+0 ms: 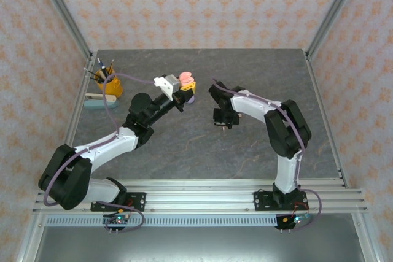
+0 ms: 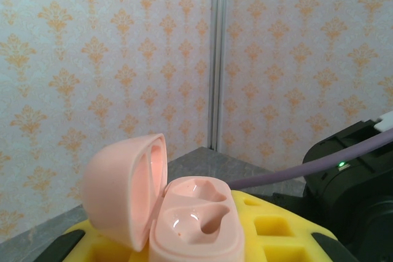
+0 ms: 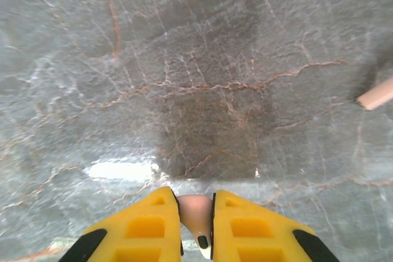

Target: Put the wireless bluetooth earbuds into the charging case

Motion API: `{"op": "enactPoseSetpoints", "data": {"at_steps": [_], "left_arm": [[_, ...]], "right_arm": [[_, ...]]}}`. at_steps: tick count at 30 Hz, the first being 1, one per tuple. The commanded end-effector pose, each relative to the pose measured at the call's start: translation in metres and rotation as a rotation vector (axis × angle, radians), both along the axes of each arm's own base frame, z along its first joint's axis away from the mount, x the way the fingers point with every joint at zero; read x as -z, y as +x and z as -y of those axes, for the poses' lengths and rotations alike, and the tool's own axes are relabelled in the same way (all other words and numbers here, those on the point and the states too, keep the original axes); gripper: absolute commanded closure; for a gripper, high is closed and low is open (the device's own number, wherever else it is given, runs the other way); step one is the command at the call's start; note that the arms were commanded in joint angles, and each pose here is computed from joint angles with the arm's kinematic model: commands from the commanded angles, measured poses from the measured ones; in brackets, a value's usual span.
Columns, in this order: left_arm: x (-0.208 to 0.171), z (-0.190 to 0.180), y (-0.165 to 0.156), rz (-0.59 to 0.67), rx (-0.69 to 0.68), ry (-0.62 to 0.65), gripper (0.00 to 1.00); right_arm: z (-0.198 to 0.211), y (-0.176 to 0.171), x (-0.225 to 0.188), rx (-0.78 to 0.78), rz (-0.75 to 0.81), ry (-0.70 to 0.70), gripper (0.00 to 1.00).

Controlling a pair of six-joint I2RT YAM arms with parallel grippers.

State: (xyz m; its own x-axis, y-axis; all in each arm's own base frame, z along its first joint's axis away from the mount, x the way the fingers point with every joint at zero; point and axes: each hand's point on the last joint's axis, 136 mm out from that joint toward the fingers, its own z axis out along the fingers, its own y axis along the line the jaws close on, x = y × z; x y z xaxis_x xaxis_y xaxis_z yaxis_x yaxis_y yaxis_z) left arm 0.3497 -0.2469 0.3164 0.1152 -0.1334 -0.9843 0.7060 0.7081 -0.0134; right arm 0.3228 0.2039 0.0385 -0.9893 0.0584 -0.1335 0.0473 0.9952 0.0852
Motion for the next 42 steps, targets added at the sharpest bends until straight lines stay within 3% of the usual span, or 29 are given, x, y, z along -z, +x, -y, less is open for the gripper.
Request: {"op": "enactPoseSetpoints", "data": {"at_steps": [1,6,15,27,32,42], "left_arm": [[-0.023,-0.003,0.000,0.047,-0.001,-0.024,1.00],[-0.025,-0.002,0.000,0.051,0.002,-0.020,1.00],[-0.027,0.004,0.000,0.054,0.033,-0.009,1.00],[-0.030,0.029,0.000,0.054,0.135,0.022,1.00],[-0.035,0.044,-0.001,0.062,0.185,0.034,1.00],[-0.049,0.063,-0.002,0.087,0.238,0.029,1.00]], "right_arm": [[0.000,0.014,-0.040,0.009,0.136,0.036,0.86],[-0.002,0.025,-0.093,0.018,0.268,0.097,0.86],[0.002,0.037,-0.236,0.014,0.587,0.240,0.86],[-0.007,0.022,-0.391,-0.103,0.930,0.472,0.85],[-0.028,0.004,-0.421,-0.258,1.024,0.610,0.84],[-0.056,-0.016,-0.421,-0.426,1.060,0.757,0.84]]}}
